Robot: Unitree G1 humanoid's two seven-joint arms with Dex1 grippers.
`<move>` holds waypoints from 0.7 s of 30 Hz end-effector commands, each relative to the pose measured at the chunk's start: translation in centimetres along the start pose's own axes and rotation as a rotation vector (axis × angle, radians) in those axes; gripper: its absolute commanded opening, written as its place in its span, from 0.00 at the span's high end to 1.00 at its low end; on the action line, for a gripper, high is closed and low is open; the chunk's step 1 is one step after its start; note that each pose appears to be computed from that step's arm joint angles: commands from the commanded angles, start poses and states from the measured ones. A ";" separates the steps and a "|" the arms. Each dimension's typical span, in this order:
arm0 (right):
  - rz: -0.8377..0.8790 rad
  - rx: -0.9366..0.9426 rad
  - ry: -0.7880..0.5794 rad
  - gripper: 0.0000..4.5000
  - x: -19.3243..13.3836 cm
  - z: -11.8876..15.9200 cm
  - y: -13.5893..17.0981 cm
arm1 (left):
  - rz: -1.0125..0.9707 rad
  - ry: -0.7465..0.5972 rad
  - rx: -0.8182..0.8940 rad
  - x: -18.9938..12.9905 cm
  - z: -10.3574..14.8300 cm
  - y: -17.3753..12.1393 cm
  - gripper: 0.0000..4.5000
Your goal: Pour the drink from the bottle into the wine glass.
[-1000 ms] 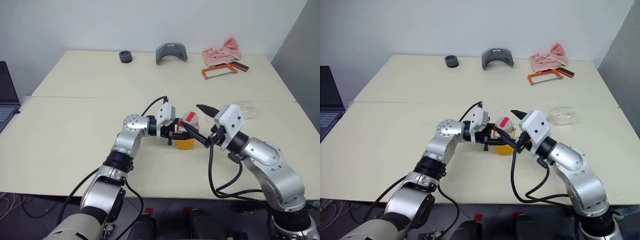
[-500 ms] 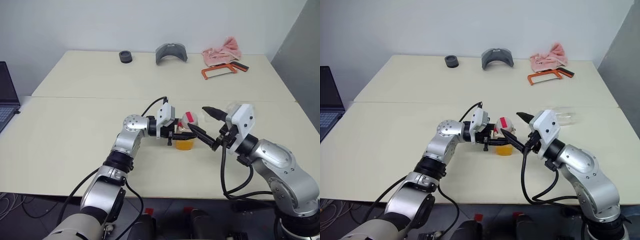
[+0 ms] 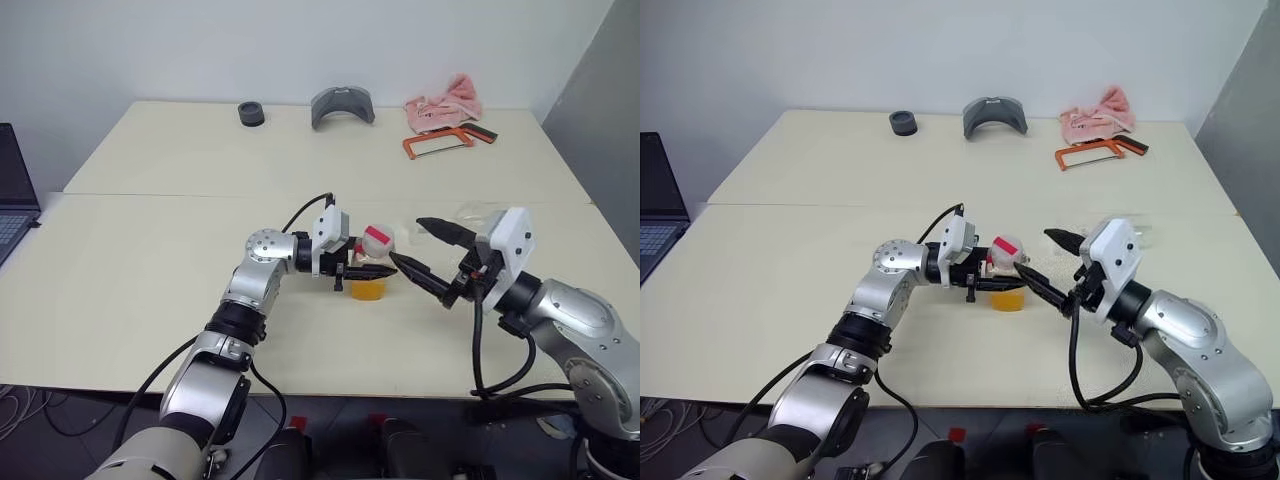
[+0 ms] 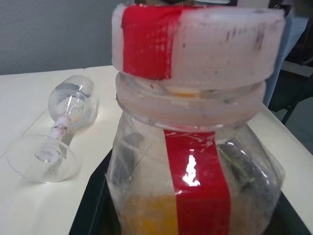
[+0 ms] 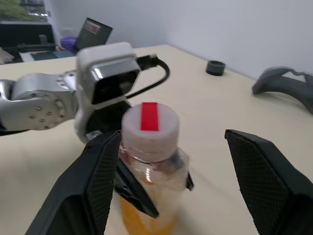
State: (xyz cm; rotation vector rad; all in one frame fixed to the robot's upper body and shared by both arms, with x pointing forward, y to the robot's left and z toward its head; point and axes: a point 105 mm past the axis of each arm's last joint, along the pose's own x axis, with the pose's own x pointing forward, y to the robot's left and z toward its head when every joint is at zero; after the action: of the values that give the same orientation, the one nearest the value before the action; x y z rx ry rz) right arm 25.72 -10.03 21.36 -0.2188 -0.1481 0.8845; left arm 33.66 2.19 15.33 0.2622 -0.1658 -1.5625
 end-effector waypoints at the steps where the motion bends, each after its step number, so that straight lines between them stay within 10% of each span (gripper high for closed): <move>1: 0.055 -0.044 -0.054 0.20 0.8 1.6 1.5 | -0.006 -0.017 0.046 0.1 1.1 0.2 0.62; 21: -0.084 -0.166 -0.046 0.20 3.5 0.5 -0.3 | -0.006 -0.017 0.045 0.1 1.1 0.3 0.62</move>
State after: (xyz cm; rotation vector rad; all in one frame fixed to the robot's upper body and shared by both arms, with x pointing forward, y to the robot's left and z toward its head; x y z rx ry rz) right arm 28.24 -7.07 21.05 -0.3408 -0.2296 0.8142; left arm 33.66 2.16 15.33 0.2611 -0.1659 -1.5636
